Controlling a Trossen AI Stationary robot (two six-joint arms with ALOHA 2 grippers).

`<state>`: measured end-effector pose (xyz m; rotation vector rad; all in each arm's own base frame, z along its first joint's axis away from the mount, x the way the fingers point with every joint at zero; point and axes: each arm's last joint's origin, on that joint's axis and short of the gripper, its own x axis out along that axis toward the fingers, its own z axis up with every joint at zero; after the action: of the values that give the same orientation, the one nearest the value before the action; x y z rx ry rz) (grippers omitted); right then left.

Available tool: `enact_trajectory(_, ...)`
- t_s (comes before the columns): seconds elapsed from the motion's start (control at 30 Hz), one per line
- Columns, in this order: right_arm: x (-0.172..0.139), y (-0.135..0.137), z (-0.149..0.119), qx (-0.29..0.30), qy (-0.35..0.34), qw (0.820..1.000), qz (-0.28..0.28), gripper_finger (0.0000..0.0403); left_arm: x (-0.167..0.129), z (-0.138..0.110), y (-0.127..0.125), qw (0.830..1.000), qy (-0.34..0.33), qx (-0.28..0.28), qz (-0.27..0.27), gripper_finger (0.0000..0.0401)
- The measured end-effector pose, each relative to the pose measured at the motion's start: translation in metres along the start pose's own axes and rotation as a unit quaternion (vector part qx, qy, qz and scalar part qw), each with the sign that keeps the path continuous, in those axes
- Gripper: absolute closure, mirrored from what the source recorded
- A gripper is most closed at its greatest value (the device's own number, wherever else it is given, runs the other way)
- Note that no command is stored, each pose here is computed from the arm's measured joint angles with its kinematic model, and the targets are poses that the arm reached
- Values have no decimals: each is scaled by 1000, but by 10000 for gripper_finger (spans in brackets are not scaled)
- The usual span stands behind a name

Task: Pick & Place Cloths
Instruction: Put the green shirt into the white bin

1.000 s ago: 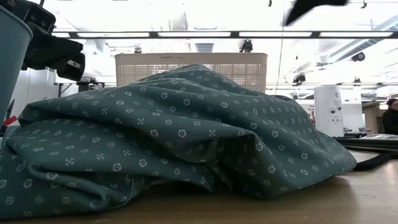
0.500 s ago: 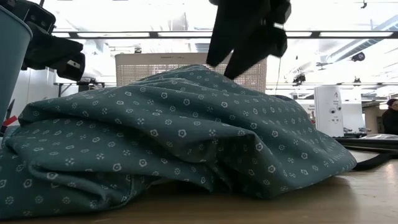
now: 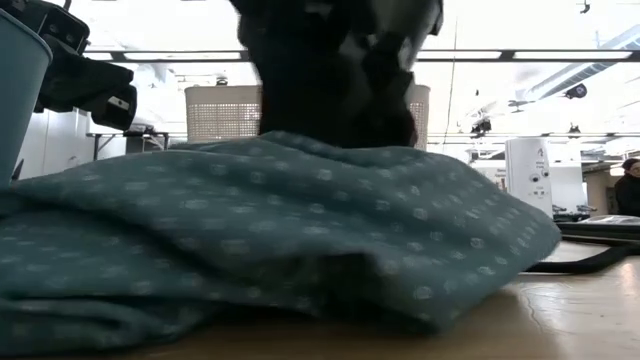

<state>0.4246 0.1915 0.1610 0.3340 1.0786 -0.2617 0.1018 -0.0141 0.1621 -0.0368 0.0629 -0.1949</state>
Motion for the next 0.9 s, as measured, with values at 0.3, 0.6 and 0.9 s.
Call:
enact_trajectory(0.3,9,2,18,-16,53,997,-53,292,0,0,0,1000,0,0,0,375)
enact_trajectory(0.6,-33,5,40,-38,42,995,-82,375,0,0,0,1000,0,0,0,375)
enact_trajectory(0.9,-118,0,62,-46,-31,990,-126,380,0,0,0,1000,0,0,0,375)
